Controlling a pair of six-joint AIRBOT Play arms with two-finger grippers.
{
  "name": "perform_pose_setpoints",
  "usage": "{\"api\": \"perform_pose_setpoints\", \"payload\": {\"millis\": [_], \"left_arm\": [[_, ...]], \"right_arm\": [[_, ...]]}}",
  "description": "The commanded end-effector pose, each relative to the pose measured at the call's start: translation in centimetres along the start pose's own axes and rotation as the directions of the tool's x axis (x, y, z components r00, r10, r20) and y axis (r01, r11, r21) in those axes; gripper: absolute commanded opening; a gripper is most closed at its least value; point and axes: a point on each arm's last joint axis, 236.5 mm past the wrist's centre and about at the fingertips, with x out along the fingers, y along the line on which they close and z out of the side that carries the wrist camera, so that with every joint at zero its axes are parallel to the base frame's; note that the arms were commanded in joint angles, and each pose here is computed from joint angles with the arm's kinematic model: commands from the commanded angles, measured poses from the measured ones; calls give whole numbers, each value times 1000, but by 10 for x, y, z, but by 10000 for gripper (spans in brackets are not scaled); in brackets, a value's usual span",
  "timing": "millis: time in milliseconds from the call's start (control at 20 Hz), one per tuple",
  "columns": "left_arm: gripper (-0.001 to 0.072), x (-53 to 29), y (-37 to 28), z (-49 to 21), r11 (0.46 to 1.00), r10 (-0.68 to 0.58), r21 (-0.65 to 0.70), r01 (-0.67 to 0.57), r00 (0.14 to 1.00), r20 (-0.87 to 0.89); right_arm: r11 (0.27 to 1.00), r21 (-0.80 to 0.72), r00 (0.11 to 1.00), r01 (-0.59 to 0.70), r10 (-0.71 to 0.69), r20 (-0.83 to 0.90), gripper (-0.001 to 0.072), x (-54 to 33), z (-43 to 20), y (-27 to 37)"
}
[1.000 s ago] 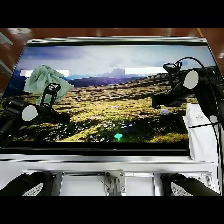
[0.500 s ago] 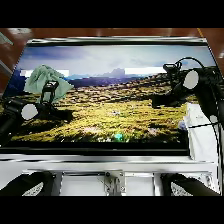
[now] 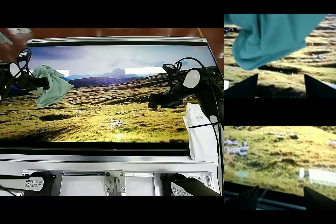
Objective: Fold the shirts.
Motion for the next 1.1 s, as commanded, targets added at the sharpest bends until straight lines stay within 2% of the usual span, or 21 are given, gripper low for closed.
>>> {"api": "perform_pose_setpoints", "payload": {"millis": [0, 150, 450, 500, 550, 600, 650, 800, 900, 1000, 1050], "left_arm": [[720, 68, 30, 5, 1000, 29, 10, -29, 996, -88], [718, 111, 35, -2, 997, 53, 59, -45, 990, -133], [707, 141, 39, 7, 993, 82, 90, -75, 993, -83], [608, 144, 38, 4, 993, 82, 92, -73, 993, -91], [396, 145, 36, 2, 994, 75, 89, -66, 992, -98], [148, 143, 33, 0, 995, 69, 86, -59, 992, -108], [41, 138, 32, -3, 994, 69, 90, -58, 989, -131], [41, 106, 21, 2, 996, 52, 74, -41, 986, -157], [41, 71, -13, 23, 999, -42, 27, 44, 996, -79], [41, 20, -55, 45, 991, -115, 66, 114, 993, 16], [41, -12, -75, 48, 983, -137, 128, 130, 989, 47]], "right_arm": [[999, 8, 999, -36, 36, -6, 676, 0, -1, 9], [999, 11, 999, -41, 41, -7, 676, 0, -2, 10], [998, 19, 998, -62, 63, -26, 676, -1, -6, 15], [998, 21, 998, -62, 62, -27, 676, -1, -6, 15], [998, 21, 998, -61, 62, -29, 676, -1, -7, 15], [998, 19, 998, -59, 60, -29, 676, -1, -7, 14], [999, 17, 999, -47, 48, -26, 676, -1, -6, 12], [1000, 6, 1000, 16, -16, -18, 676, 0, -4, -3], [999, -1, 999, 49, -49, -8, 676, -1, -2, -11], [997, -14, 996, 79, -78, 32, 676, -1, 8, -18], [995, -19, 994, 102, -101, 47, 676, -2, 11, -24]]}}
